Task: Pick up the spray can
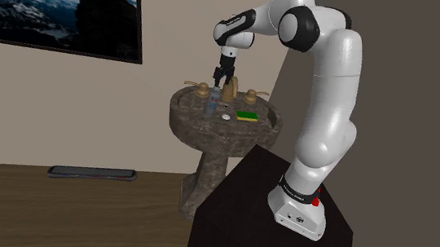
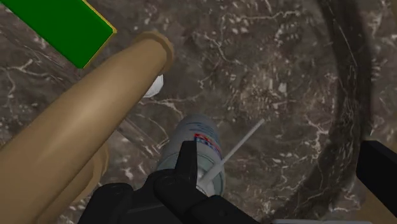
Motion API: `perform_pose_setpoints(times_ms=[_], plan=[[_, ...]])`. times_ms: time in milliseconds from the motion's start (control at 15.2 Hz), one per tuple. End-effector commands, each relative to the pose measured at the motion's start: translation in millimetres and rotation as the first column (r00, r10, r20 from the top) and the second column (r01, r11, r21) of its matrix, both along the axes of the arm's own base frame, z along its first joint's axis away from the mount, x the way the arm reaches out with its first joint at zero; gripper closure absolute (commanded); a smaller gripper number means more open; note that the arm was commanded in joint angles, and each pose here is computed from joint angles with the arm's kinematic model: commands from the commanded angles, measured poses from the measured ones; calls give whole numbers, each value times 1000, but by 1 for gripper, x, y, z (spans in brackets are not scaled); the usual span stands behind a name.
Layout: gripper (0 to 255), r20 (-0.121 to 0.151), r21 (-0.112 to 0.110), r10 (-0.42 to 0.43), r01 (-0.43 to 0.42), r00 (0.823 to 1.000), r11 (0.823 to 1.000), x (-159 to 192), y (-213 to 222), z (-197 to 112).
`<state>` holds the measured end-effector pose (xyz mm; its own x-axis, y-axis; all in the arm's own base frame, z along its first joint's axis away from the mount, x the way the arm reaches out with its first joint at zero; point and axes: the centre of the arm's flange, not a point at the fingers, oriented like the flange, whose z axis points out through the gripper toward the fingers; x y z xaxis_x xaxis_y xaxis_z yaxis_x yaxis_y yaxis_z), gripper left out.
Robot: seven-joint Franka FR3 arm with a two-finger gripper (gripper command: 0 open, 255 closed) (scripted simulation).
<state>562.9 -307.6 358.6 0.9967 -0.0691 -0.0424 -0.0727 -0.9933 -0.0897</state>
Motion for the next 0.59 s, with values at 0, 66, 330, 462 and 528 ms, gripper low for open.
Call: perform_pose_setpoints(times_ms=[0, 66, 330, 462, 528], plan=[[0, 11, 7, -15, 15, 1000, 1000, 15, -19, -12], [0, 16, 11, -22, 22, 1000, 1000, 22, -30, -17], [0, 31, 20, -43, 43, 999, 999, 40, -58, -36], [0, 31, 20, -43, 43, 999, 999, 40, -58, -47], [0, 31, 20, -43, 43, 999, 999, 40, -58, -52]])
